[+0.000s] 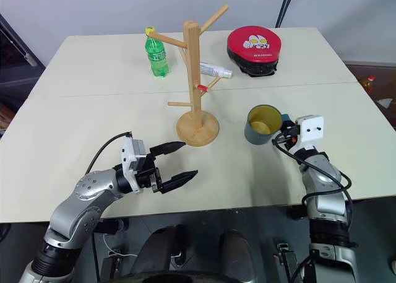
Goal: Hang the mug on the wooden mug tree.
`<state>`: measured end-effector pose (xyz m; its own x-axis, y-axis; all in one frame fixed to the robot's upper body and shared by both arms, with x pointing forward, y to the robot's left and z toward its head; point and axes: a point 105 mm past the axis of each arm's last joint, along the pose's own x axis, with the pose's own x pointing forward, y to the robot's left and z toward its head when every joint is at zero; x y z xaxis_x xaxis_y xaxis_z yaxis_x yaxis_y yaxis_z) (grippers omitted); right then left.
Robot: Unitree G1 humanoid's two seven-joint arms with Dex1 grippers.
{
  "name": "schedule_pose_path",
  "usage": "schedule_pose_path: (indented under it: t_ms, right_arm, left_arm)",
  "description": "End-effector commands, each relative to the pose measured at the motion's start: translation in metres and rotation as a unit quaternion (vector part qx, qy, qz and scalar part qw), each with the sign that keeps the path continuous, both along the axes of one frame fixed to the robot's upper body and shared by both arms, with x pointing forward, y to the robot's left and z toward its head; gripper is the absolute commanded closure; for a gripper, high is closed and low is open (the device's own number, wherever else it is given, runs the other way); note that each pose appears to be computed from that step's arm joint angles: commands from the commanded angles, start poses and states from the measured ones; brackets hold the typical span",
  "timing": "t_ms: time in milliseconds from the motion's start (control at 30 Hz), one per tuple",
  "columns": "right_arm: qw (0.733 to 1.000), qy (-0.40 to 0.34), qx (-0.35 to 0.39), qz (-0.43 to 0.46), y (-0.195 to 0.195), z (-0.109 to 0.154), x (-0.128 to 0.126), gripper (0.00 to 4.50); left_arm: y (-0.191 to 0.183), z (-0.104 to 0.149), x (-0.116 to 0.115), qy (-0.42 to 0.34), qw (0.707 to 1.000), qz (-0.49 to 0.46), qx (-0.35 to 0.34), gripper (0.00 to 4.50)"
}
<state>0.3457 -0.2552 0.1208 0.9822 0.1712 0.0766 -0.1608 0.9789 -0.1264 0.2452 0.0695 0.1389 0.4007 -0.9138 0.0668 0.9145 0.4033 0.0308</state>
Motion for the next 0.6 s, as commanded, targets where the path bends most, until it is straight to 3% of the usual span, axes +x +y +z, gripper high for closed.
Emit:
schedule_pose_path:
  t_ms: [33, 167, 600]
  right_arm:
    - [1.000, -0.014, -0.003, -0.001, 0.001, 0.013, 0.004, 3.46]
    - [1.000, -0.011, -0.009, -0.005, 0.000, 0.011, 0.006, 1.53]
    - [1.000, 0.006, 0.009, -0.023, -0.010, -0.005, 0.005, 1.53]
  left_arm:
    - [-0.003, 0.009, -0.003, -0.016, 1.000, -0.008, -0.010, 0.00]
    - [-0.002, 0.009, -0.003, -0.018, 1.000, -0.004, -0.009, 0.00]
    - [-0.001, 0.010, -0.001, -0.025, 1.000, -0.004, -0.004, 0.00]
